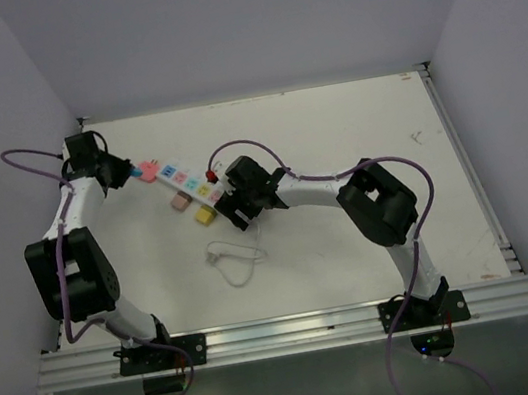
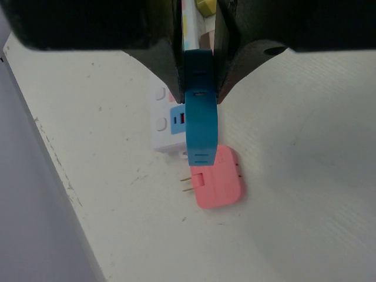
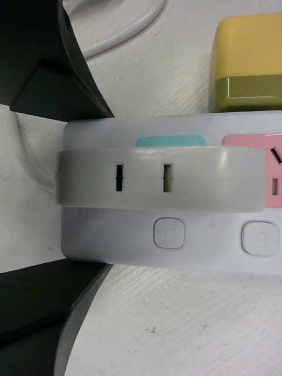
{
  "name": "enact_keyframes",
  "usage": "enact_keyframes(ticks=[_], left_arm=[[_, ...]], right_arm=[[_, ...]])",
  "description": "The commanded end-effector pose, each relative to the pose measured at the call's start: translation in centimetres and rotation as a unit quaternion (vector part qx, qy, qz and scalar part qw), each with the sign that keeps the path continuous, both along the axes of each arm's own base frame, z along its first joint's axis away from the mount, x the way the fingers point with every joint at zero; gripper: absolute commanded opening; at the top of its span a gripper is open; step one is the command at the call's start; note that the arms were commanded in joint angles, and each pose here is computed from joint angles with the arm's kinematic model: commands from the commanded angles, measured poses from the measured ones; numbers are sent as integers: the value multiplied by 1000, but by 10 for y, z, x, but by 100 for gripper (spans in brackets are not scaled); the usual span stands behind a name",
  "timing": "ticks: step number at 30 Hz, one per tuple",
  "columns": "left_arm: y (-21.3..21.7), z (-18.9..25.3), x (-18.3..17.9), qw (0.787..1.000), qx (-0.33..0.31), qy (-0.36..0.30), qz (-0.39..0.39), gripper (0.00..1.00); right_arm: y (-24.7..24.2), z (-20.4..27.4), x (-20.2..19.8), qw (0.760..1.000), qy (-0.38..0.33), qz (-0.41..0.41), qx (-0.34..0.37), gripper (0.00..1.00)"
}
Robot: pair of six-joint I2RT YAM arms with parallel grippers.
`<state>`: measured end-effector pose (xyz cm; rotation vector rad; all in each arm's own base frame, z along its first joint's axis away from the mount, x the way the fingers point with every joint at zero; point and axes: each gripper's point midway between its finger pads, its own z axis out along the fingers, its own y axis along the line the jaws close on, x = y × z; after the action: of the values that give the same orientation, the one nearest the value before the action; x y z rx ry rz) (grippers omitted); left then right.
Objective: Pull the plug off the socket
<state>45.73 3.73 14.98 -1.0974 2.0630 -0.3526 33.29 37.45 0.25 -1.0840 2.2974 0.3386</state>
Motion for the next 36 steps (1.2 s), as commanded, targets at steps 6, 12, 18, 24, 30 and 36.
enact_keyframes(ticks=[6, 12, 18, 24, 30, 36], left_arm=[[30, -23, -9, 999, -2, -47, -15, 2], [30, -43, -13, 997, -16, -66, -34, 9], [34, -55, -21, 995, -33, -84, -33, 16], [39, -76, -33, 997, -40, -64, -25, 32], [42, -89, -46, 997, -54, -52, -18, 55], [51, -92, -61, 998, -59, -37, 8, 95]], right_arm=[[-110, -106, -117, 949, 212, 47, -228, 0], [-111, -107, -118, 948, 215, 48, -231, 0], [-110, -107, -118, 949, 214, 49, -228, 0], [-110, -107, -118, 948, 215, 49, -229, 0], [-109, -105, -117, 950, 210, 50, -226, 0], [-108, -101, -116, 953, 205, 50, -219, 0]])
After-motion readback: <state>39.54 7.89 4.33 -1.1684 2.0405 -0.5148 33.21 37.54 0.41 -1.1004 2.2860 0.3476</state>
